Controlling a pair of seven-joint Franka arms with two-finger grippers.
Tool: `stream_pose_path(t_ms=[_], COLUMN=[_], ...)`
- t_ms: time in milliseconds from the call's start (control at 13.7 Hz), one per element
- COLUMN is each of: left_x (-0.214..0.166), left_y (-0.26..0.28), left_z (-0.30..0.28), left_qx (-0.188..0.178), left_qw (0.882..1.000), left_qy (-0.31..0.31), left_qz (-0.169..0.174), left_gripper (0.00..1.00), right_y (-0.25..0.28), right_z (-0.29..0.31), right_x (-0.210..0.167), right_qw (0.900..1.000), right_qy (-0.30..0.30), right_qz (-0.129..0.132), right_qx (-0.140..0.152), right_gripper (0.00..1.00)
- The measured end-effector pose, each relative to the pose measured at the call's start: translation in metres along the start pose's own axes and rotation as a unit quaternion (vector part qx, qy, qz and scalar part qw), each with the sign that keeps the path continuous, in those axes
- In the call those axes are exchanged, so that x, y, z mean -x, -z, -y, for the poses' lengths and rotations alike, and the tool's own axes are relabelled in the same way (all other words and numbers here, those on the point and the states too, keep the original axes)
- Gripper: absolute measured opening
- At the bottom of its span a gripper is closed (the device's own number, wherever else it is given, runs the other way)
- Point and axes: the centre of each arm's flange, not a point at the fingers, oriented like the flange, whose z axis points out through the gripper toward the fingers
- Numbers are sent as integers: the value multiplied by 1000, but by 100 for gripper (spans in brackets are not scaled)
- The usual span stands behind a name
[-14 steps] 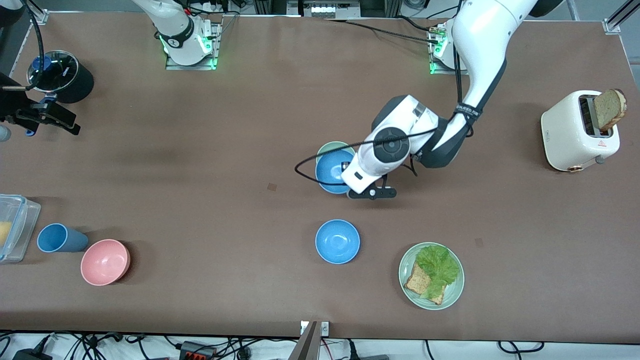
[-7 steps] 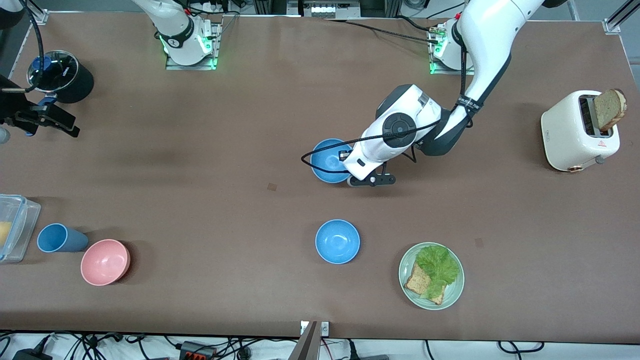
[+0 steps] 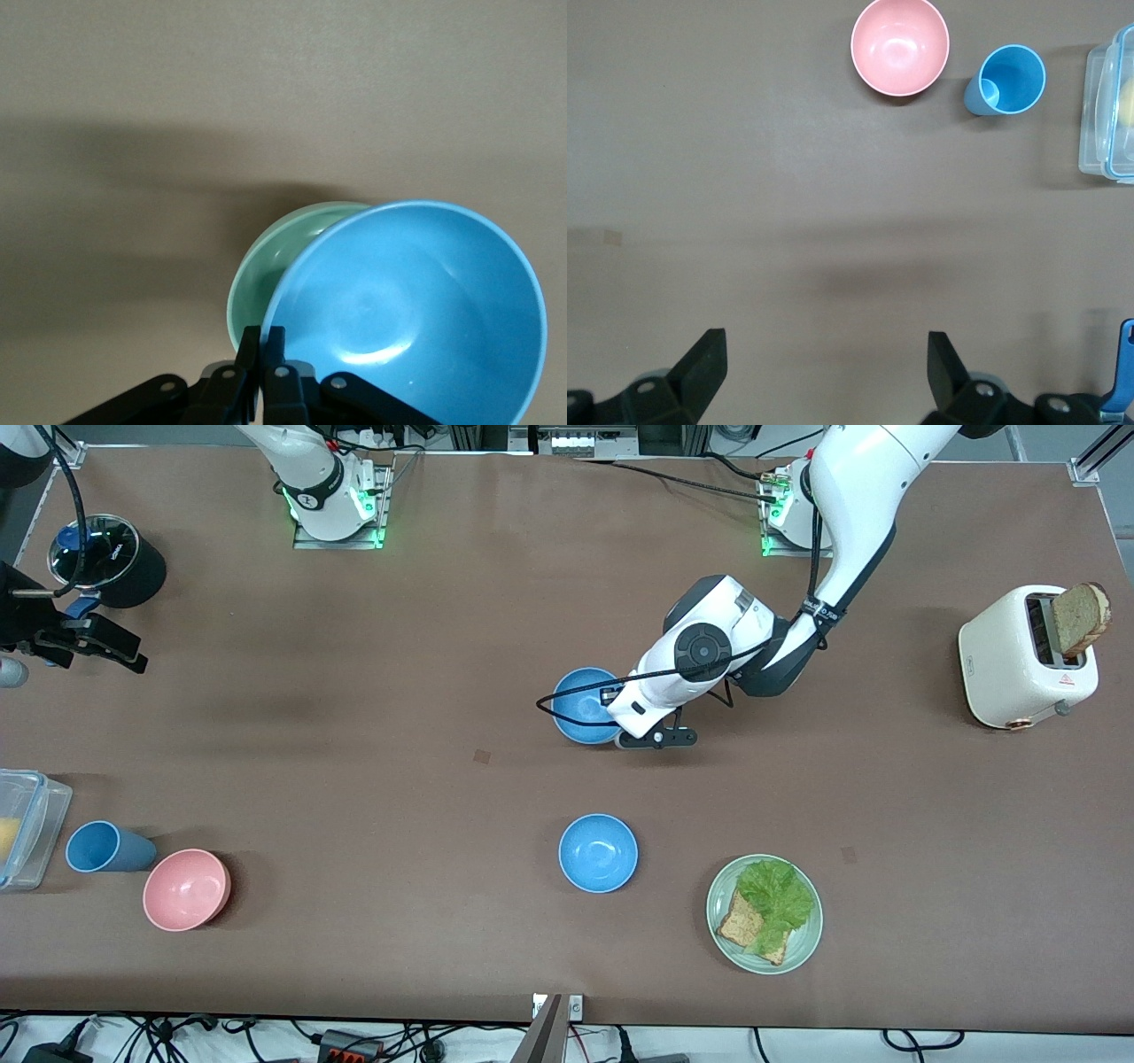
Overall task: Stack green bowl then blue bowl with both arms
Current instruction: 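Lower the blue bowl into the green bowl with the left gripper, then open the left gripper and draw it back from the stacked bowls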
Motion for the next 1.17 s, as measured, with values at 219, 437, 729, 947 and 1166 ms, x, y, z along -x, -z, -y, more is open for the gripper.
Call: stream_pose_path(t_ms=[219, 437, 729, 947, 1166], left_x=[0, 0, 1, -2, -7], left_y=[-2, -3, -5, -2, 25], left_z=[4, 5, 7, 12, 20], left_qx=[-2, -3, -5, -6, -16], left_qw=[1000, 1000, 1000, 1000, 1000], left_qy=[2, 3, 3, 8, 10], left_qz=[2, 3, 5, 5, 6], left_gripper=[5, 5, 5, 17, 29], right_y=[1, 1, 3, 27, 49], right_z=[0, 0, 0, -2, -2], right_x=[0, 0, -2, -4, 2], right_qw=[1000, 1000, 1000, 1000, 1000], right_qy=[0, 0, 0, -1, 1], right_qz=[-2, -2, -9, -32, -31], right_qx=[0, 0, 0, 0, 0], right_gripper=[100, 100, 100, 100, 100])
